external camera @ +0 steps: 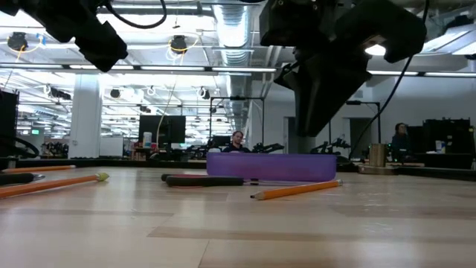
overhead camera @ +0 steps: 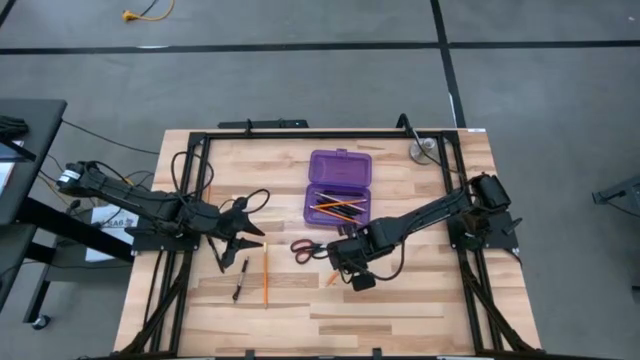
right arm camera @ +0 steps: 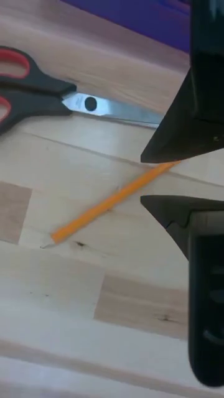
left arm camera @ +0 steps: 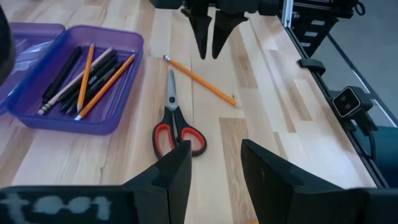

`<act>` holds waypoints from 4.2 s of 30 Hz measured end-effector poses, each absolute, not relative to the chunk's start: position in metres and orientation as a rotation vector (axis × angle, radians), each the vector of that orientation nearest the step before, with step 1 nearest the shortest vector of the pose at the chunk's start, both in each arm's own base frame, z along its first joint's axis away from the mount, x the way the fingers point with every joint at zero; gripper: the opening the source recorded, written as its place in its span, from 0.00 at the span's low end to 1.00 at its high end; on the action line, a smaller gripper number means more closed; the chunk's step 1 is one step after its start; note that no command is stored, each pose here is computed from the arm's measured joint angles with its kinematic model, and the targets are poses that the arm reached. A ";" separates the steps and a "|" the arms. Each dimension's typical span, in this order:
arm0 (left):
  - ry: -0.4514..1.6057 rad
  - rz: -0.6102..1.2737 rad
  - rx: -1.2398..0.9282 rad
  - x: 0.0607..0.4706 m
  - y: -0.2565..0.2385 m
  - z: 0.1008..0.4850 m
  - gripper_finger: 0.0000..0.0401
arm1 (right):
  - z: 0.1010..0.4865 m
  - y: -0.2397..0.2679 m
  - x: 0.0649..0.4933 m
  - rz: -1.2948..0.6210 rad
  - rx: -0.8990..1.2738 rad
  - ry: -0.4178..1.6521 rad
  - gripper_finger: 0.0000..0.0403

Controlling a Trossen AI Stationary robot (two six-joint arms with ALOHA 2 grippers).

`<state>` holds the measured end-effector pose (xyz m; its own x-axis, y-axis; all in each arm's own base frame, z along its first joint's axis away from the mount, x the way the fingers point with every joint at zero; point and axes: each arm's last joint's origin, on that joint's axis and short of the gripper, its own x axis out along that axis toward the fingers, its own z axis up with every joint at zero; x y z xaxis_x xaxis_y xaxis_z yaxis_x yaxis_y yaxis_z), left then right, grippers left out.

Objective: Pick & place school supplies into a supply box
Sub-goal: Put the right orange pencil into the pencil box, then put the bottom orange pencil into the pencil box

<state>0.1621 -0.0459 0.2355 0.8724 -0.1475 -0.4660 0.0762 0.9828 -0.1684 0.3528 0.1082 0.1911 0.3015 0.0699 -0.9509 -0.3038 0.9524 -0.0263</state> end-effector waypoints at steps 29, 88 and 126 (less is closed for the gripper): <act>0.496 -0.116 -0.154 0.162 -0.046 0.236 0.32 | 0.159 0.103 0.347 0.328 -0.327 1.171 0.32; 0.498 -0.110 -0.178 0.162 -0.046 0.236 0.32 | 0.143 0.106 0.337 0.392 -0.335 1.185 0.00; 0.487 -0.126 -0.174 0.162 -0.046 0.237 0.32 | 0.183 -0.089 0.358 0.140 -0.136 1.204 0.00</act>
<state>0.1625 -0.0465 0.2370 0.8763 -0.1620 -0.4538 0.0791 0.9774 -0.1962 0.3580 -0.0892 0.1831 0.3522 0.0356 -0.9353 -0.1800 0.9832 -0.0304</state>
